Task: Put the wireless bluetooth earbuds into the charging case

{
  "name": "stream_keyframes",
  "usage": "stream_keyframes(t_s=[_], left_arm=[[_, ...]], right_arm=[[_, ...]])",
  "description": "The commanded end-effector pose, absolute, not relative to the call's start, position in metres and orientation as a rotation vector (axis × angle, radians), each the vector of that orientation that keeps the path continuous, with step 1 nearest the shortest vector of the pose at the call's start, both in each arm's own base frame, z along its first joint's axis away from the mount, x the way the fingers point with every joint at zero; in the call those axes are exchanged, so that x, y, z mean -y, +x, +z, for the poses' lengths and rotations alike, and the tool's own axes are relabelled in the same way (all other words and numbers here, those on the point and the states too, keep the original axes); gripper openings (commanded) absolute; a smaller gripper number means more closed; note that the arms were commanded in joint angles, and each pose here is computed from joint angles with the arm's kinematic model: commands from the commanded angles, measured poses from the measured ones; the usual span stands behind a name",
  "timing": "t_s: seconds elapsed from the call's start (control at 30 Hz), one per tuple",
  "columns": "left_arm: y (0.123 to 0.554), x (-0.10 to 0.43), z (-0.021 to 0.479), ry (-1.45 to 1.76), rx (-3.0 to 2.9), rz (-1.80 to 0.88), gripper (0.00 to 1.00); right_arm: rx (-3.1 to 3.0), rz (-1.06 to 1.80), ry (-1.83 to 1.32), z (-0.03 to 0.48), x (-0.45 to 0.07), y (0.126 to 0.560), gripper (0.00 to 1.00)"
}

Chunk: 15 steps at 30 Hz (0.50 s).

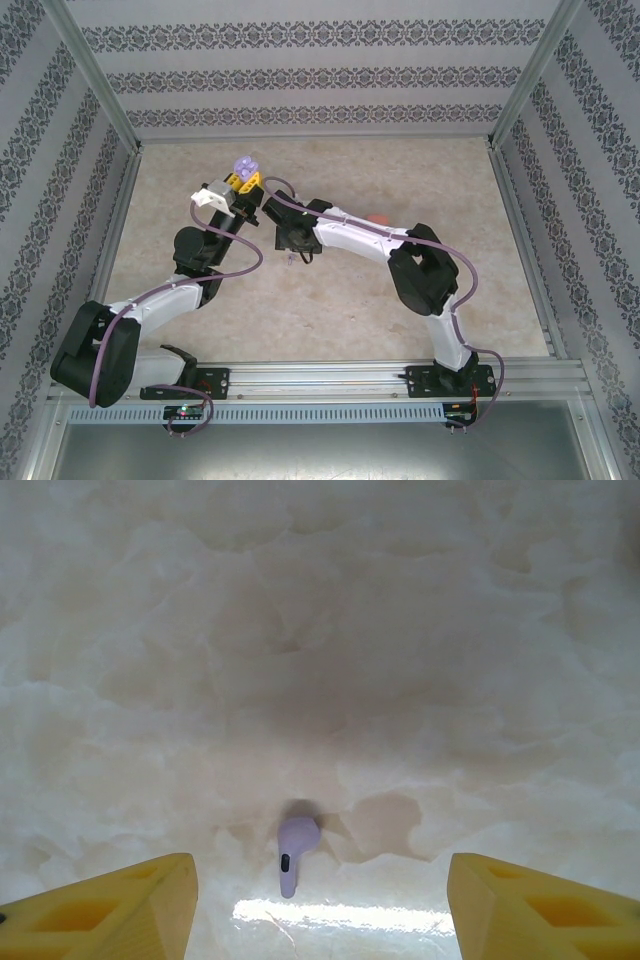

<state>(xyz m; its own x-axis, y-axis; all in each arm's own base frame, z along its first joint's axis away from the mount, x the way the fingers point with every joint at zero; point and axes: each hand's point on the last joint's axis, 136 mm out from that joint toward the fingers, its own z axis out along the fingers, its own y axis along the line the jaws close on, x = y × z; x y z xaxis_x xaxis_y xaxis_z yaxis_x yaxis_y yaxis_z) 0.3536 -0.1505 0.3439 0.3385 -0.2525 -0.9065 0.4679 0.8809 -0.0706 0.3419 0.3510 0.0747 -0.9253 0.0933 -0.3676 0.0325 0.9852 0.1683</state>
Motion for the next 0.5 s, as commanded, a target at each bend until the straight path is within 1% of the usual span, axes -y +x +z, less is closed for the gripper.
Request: stream_keyframes(t_s=[0.0,0.23,0.47], left_arm=[[0.341,0.141,0.366,0.187,-1.044,-0.491,0.00],[0.341,0.136,0.365,0.172,-1.042,-0.486,0.00],[0.341,0.132,0.363,0.163,-1.045,-0.480,0.00]], right_arm=[[-2.755,0.142,0.108,0.070,-0.348,0.339,0.67],[-2.775,0.108,0.129,0.058,-0.353,0.336,0.62],[-2.801,0.098,0.163,0.037,-0.360,0.339,0.53]])
